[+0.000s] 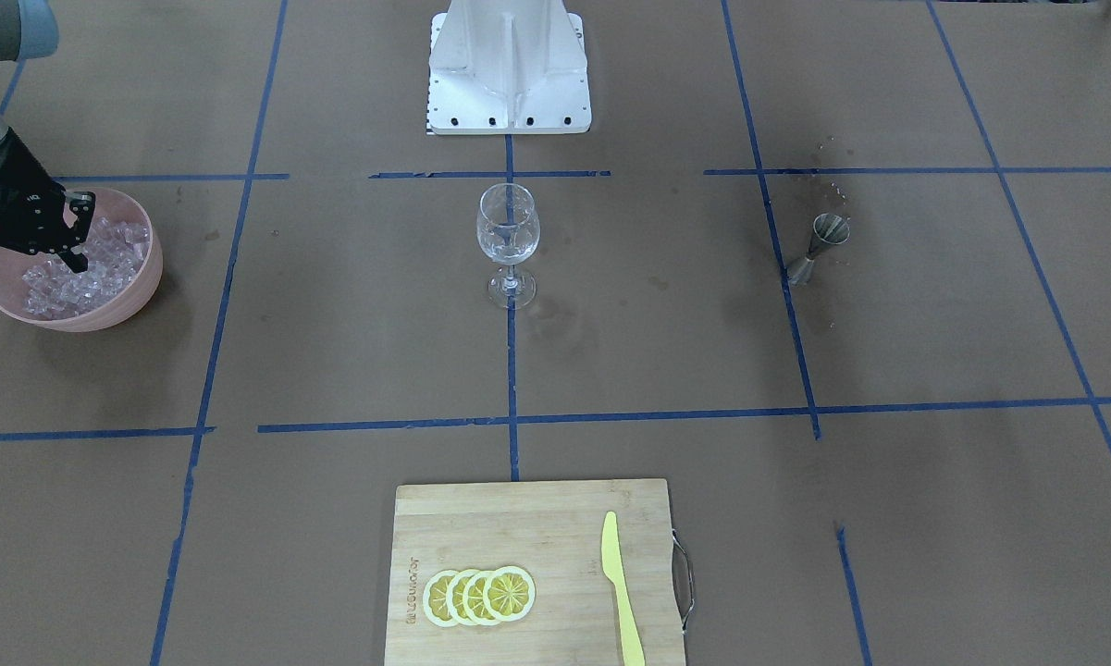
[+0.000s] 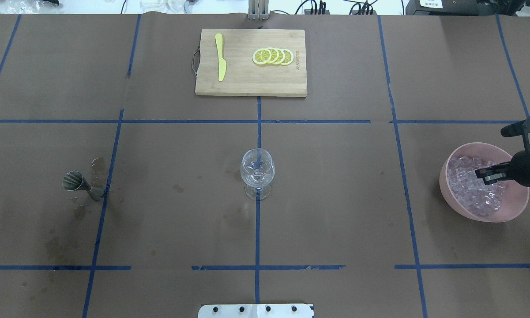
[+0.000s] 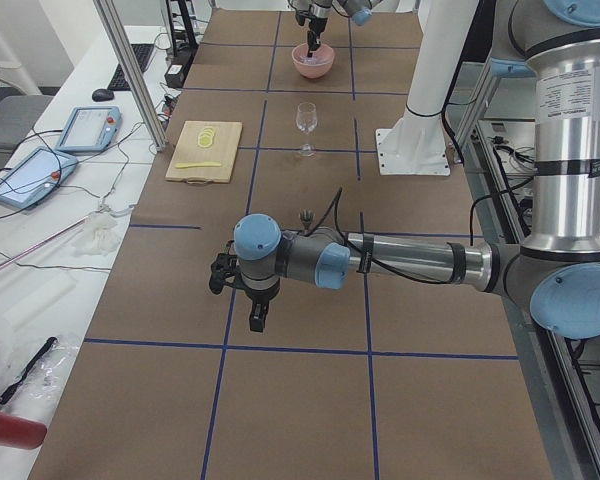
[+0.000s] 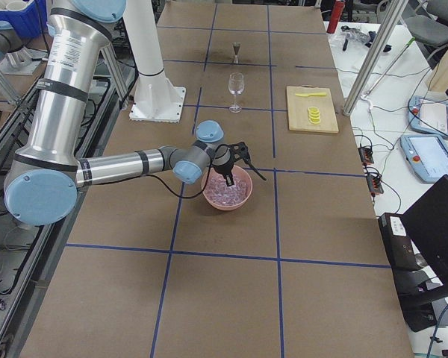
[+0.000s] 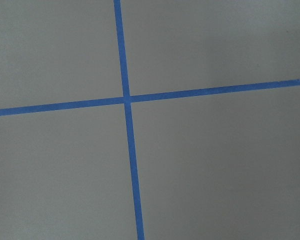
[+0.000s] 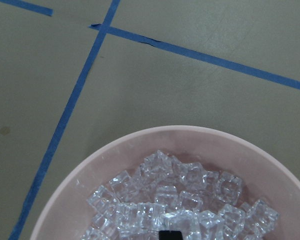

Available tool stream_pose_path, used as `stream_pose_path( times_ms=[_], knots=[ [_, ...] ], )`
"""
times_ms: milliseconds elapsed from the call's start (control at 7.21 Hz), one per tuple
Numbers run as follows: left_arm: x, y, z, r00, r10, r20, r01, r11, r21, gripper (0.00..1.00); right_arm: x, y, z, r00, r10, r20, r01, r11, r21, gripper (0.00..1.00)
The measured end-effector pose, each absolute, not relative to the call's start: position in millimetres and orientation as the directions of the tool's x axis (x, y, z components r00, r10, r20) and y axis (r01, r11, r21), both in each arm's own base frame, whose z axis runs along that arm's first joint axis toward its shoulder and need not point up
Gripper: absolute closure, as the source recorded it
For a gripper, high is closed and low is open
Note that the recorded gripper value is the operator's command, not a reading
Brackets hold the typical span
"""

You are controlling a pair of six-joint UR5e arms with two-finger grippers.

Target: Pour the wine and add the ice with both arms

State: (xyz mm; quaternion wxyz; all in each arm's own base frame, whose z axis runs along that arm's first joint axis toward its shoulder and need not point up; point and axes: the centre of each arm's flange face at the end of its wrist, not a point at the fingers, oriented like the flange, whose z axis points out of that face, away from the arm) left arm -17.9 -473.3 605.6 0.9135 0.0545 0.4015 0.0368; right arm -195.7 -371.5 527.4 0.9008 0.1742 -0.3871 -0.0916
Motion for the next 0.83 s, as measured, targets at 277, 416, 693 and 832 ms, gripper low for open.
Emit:
stream_pose_path(
  times_ms=[277, 416, 693, 832],
  knots=[
    [-18.1, -473.2, 607.7, 0.677, 0.107, -0.728, -0.023, 0.992, 0.124, 0.0, -166.1, -381.9, 527.9, 0.67, -0.289, 0.684, 0.015, 0.926, 0.377, 0.0],
    [-18.4, -473.1, 608.9, 0.679, 0.105, -0.727, -0.023, 0.992, 0.122, 0.0, -140.6, -389.8, 532.8, 0.671, -0.264, 0.693, 0.007, 0.936, 0.351, 0.0],
    [-19.4, -473.3, 607.8, 0.686, 0.111, -0.719, -0.024, 0.991, 0.13, 0.0, -56.2, -405.9, 556.5, 0.715, -0.27, 0.645, 0.062, 0.943, 0.326, 0.0],
    [-20.3, -474.2, 604.1, 0.696, 0.12, -0.708, -0.023, 0.989, 0.144, 0.0, -11.7, -406.5, 570.3, 0.74, -0.286, 0.609, 0.101, 0.942, 0.32, 0.0]
  ],
)
